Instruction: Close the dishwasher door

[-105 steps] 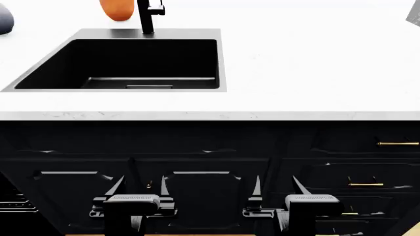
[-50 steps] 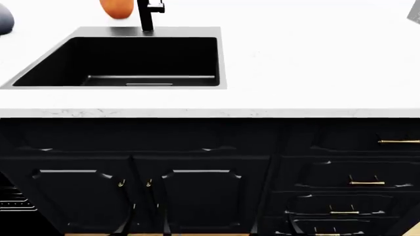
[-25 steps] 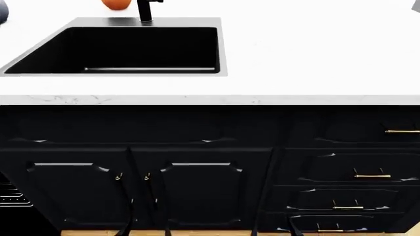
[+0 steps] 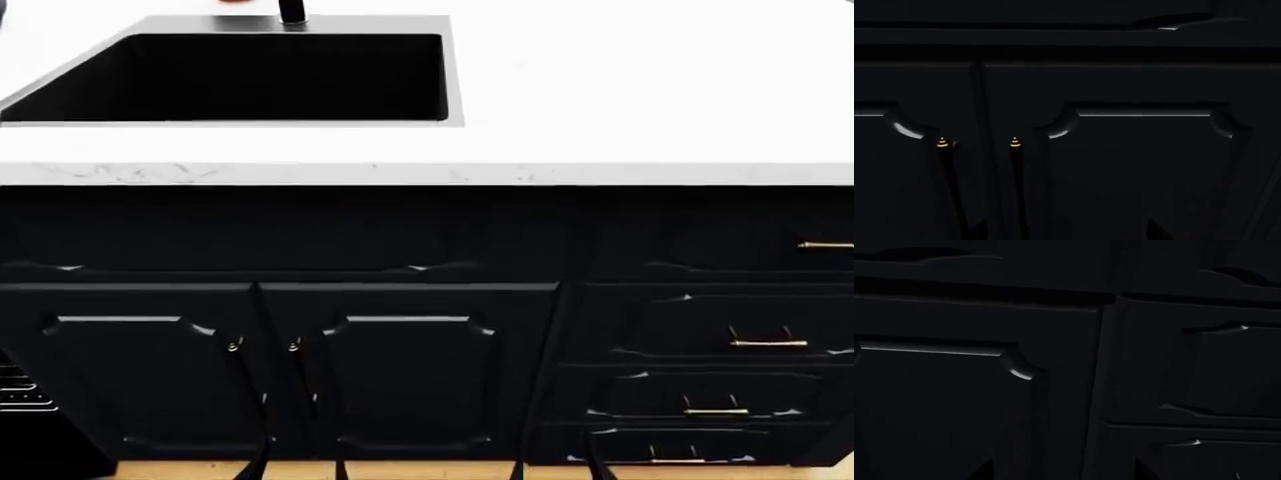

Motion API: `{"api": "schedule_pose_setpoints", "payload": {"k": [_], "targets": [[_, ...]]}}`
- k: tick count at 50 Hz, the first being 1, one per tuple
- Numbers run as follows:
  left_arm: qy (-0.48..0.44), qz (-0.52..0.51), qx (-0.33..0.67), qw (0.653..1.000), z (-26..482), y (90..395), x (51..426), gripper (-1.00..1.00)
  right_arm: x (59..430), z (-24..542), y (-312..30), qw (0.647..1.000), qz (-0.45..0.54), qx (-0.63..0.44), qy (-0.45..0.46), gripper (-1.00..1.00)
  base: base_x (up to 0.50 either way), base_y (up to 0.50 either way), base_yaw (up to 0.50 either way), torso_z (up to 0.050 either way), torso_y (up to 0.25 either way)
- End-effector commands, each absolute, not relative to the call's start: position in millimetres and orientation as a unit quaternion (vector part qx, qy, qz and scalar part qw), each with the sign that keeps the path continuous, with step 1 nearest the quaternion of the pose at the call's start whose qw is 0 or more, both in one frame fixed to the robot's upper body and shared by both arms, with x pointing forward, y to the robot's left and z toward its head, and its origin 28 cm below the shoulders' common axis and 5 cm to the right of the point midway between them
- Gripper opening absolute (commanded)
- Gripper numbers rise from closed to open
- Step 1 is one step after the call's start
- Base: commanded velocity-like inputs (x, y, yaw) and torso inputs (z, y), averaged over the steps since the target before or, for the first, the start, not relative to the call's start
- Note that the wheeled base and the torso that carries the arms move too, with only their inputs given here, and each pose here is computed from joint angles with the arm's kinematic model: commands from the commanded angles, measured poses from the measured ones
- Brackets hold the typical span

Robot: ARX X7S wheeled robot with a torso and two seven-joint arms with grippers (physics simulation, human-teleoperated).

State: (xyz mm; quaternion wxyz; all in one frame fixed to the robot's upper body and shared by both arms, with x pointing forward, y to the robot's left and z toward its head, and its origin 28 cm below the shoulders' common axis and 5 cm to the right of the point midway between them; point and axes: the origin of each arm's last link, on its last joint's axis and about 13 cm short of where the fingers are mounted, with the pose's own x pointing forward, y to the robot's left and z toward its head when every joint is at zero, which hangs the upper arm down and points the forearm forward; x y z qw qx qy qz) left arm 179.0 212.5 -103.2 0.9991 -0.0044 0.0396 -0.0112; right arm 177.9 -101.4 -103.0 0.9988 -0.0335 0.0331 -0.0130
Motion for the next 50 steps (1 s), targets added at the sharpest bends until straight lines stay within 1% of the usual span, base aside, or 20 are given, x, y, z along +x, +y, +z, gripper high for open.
{"api": "schedule_pose_setpoints", "payload": {"k": [1, 50], "targets": [[0.041, -0.011, -0.005, 0.999, -103.3, 212.7, 179.1, 1.00, 178.0, -103.1, -101.5, 0.999, -0.014, -0.033, 0.034, 1.00, 0.00, 0.00, 0.00, -0.050, 0.000], [0.041, -0.011, -0.005, 0.999, -103.3, 212.7, 179.2, 1.00, 178.5, -102.8, -101.3, 0.999, -0.014, -0.034, 0.033, 1.00, 0.00, 0.00, 0.00, -0.050, 0.000]]}}
